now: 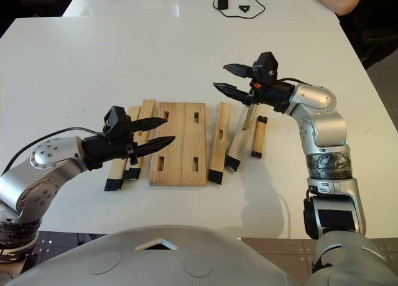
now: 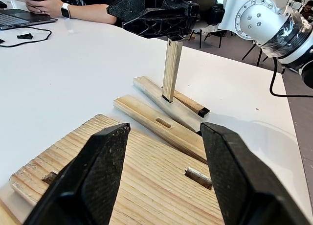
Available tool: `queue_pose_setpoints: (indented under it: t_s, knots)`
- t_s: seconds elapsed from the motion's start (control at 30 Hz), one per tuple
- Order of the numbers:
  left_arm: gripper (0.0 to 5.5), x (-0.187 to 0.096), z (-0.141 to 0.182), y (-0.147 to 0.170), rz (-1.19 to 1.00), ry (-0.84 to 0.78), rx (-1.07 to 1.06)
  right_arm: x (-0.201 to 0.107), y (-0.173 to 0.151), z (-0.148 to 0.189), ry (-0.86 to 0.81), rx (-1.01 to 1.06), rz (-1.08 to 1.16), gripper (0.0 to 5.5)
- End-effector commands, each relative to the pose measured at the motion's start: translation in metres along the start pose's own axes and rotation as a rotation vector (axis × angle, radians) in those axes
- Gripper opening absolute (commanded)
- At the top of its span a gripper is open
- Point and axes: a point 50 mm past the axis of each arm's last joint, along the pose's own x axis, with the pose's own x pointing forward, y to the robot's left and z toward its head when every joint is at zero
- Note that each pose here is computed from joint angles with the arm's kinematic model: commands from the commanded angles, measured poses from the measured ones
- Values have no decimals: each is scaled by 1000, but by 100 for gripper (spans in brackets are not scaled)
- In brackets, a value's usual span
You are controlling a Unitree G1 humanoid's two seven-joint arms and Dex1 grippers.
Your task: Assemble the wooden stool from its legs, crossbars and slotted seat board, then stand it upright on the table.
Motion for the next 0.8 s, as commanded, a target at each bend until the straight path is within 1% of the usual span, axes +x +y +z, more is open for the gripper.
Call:
queue_pose_setpoints:
  t_s: [0.03, 0.1, 0.2, 0.27, 0.33, 0.4, 0.5, 0.63, 0.7, 0.8]
  knots:
    - [268, 0, 0, 1, 1, 18, 8, -4, 4, -21, 39, 83, -40, 282]
    - [268, -1, 0, 1, 4, 17, 6, -4, 1, 2, -61, 75, -63, 282]
    - [268, -1, -1, -1, 13, 11, -4, -11, -3, 49, -230, 67, -89, 282]
    - [268, 0, -2, -2, 22, 5, -8, -17, 1, 67, -280, 72, -68, 282]
    - [268, 0, -3, -2, 30, 1, -9, -24, 14, 71, -263, 95, 7, 282]
    - [268, 0, -3, -2, 35, -3, -8, -33, 30, 57, -155, 110, 93, 282]
    - [268, 0, -4, -3, 51, -7, -11, -50, 51, 19, 57, 173, 209, 282]
    - [268, 1, -8, -6, 62, -6, -16, -66, 66, -23, 261, 189, 266, 282]
    - [268, 1, -9, -7, 64, -7, -18, -64, 68, -39, 303, 176, 256, 282]
    - [268, 3, -10, -8, 63, -8, -21, -56, 73, -54, 320, 171, 252, 282]
